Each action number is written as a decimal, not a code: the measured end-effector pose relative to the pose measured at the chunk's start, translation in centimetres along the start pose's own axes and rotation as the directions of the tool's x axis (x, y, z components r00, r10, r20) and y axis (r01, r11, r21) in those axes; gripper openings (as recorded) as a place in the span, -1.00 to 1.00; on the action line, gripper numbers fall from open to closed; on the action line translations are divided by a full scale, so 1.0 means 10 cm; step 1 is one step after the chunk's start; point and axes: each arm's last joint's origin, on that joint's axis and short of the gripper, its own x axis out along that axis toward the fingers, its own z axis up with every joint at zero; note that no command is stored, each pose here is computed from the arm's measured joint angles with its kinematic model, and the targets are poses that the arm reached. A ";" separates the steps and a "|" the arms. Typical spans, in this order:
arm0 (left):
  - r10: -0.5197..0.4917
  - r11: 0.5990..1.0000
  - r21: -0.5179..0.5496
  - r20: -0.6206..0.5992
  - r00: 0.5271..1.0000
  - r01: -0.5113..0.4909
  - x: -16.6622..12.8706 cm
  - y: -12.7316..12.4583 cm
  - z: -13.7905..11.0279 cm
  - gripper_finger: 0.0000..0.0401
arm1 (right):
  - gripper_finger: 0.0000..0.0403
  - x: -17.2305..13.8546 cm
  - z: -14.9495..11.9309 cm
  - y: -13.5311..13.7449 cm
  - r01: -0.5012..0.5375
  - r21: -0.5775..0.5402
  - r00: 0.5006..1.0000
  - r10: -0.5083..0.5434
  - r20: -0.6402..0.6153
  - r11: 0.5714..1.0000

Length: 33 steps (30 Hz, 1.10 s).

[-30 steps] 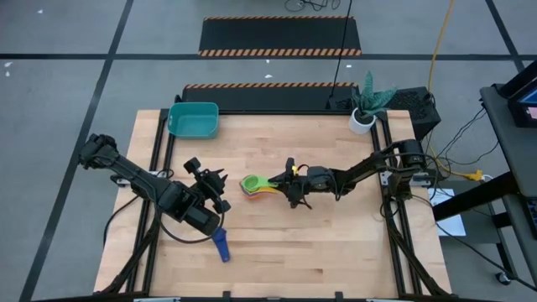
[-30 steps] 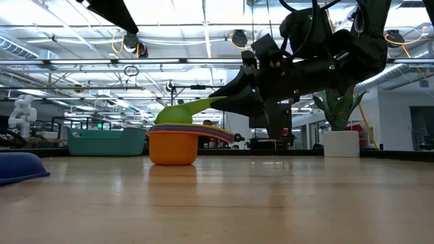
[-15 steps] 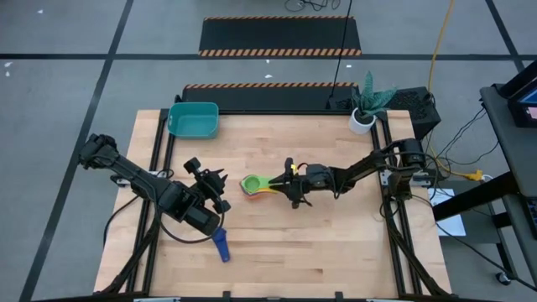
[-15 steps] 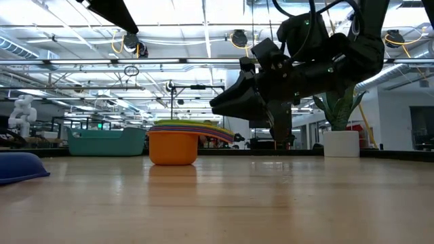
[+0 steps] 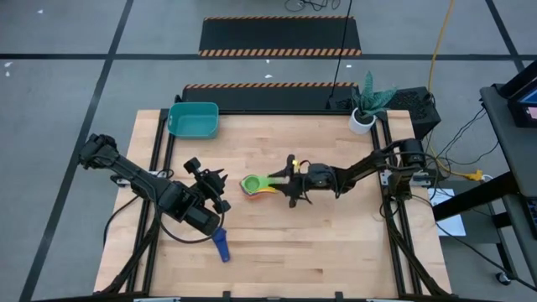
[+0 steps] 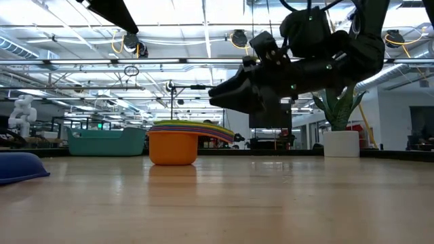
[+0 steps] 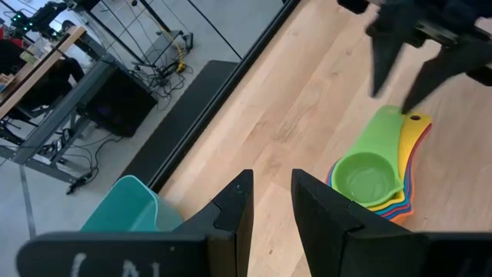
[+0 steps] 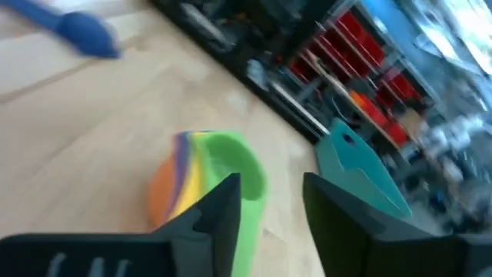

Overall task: Nest measuring cups in basket
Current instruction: Stack the green measuring cup on top of the yellow measuring cup

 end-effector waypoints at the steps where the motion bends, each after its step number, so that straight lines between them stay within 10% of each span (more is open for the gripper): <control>1: 0.000 1.000 0.000 0.000 1.000 0.000 0.00 0.00 0.00 -0.54 | -0.26 0.00 -0.01 -0.03 0.011 0.042 1.000 -0.011 -0.007 0.999; 11: 0.000 1.000 -0.001 0.000 1.000 0.000 0.00 0.00 0.00 -0.54 | 0.25 0.15 0.18 -0.31 -0.125 0.433 0.964 0.213 -0.161 0.893; 24: -0.002 1.000 -0.007 0.002 1.000 0.002 0.00 0.00 0.00 -0.54 | 0.77 0.17 0.11 -0.26 -0.121 0.546 0.899 0.325 -0.294 0.829; 33: -0.003 1.000 -0.007 0.003 1.000 0.003 0.00 0.00 0.00 -0.54 | 0.79 0.15 0.04 -0.28 -0.129 0.625 0.877 0.383 -0.291 0.770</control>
